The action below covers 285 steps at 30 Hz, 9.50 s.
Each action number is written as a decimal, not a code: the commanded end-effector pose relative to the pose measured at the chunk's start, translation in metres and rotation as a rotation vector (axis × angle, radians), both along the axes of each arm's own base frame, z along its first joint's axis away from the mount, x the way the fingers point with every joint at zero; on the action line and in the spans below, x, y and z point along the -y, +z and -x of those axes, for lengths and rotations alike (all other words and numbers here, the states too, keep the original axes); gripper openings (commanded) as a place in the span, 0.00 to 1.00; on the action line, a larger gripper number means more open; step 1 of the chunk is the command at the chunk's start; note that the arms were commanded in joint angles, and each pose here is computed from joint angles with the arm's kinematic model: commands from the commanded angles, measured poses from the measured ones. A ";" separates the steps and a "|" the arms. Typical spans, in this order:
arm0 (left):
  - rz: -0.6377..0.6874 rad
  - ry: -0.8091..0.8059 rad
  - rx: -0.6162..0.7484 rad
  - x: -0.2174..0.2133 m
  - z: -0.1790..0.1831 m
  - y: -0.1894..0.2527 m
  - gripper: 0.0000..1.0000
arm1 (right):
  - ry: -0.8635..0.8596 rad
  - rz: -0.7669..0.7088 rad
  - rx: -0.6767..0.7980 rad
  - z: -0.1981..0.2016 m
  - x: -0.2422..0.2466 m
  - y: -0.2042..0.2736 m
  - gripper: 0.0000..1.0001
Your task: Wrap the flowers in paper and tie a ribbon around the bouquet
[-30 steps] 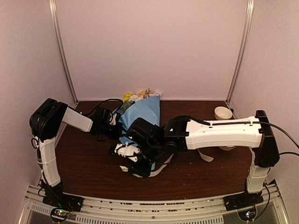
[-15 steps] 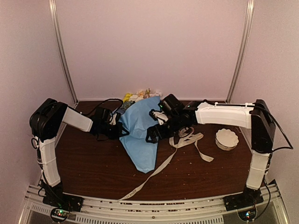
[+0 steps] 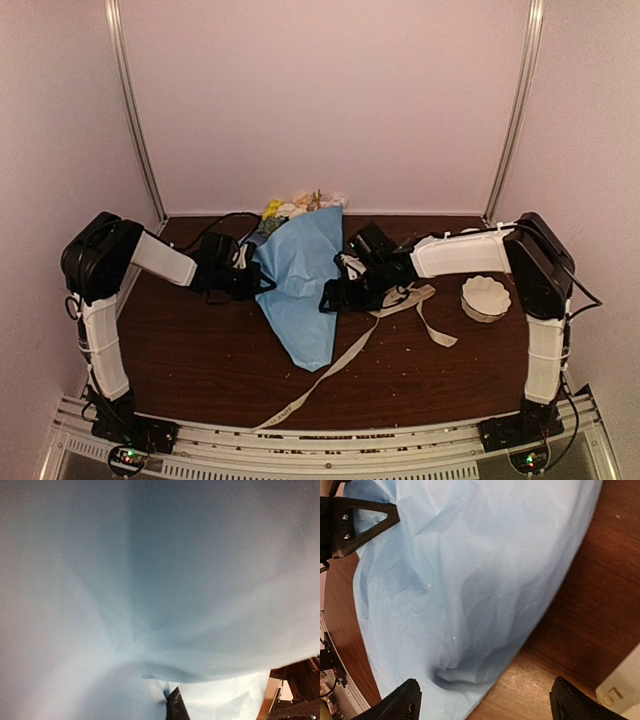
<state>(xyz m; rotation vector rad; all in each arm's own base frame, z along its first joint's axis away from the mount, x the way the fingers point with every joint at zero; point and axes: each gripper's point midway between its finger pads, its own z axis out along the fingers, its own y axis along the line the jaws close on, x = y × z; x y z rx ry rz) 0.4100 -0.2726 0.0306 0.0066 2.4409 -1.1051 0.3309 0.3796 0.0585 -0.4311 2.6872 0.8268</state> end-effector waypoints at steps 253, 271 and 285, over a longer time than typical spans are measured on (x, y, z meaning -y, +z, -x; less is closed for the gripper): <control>-0.374 -0.240 0.073 0.025 0.015 -0.001 0.00 | -0.250 0.422 0.223 -0.051 0.201 0.065 0.00; -0.379 -0.230 0.095 0.022 0.014 0.004 0.00 | 0.293 -0.324 0.643 -0.007 -0.069 0.310 0.00; -0.347 -0.188 0.167 0.020 0.011 0.028 0.00 | 0.046 -0.129 0.414 -0.098 -0.065 0.161 0.00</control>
